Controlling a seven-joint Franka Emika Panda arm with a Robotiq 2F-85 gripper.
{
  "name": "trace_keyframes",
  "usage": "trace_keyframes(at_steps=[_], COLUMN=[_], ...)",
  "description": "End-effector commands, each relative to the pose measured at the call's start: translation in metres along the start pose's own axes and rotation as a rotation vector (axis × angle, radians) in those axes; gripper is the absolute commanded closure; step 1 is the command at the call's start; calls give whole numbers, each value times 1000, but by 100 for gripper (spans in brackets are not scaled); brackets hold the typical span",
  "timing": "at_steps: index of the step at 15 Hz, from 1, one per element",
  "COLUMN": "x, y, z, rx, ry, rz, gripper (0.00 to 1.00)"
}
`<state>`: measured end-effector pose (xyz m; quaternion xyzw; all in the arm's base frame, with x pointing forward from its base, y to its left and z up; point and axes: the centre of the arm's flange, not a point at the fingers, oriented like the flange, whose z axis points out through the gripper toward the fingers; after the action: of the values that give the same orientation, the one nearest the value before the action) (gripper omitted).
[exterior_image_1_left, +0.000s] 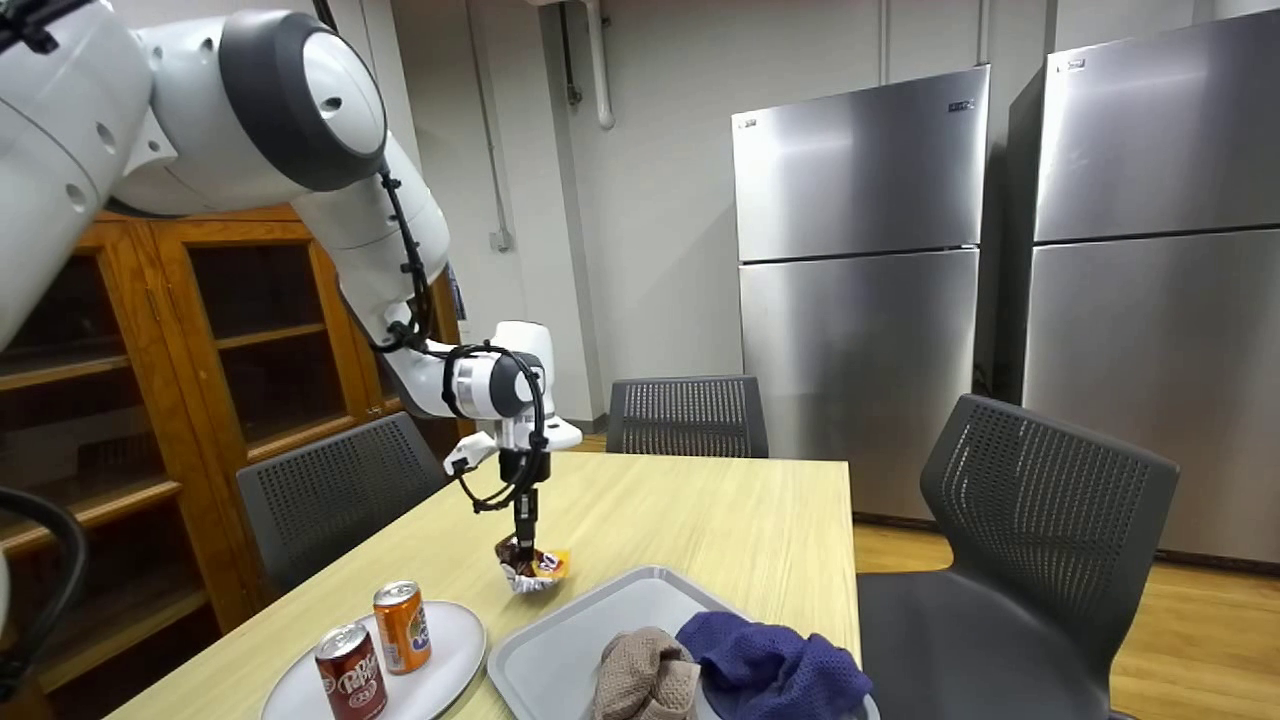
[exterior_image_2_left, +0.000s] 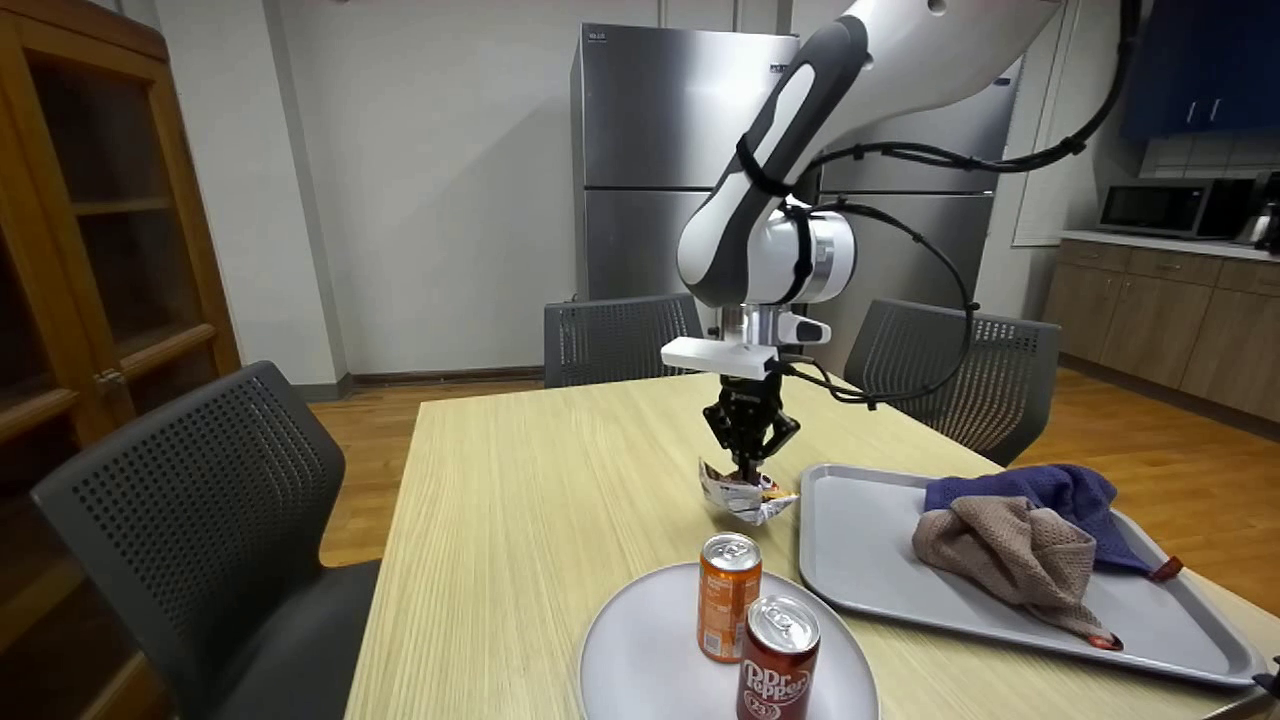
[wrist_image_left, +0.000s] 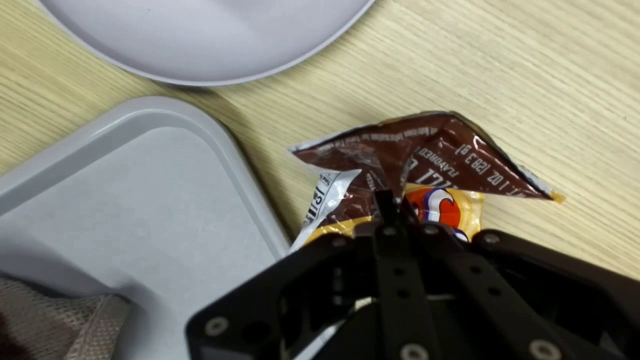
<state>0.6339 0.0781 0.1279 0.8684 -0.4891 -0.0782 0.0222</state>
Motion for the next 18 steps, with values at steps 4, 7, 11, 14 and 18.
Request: trace_keyframes(at_steps=[4, 7, 11, 14, 18], x=[-3, -7, -5, -4, 2], y=[-2, 5, 12, 20, 33], z=[2, -17, -44, -62, -82], rx=[-28, -56, -81, -97, -103], ry=[2, 16, 10, 2, -6], rz=[-38, -122, -175, -190, -193], gripper=[73, 62, 33, 9, 0])
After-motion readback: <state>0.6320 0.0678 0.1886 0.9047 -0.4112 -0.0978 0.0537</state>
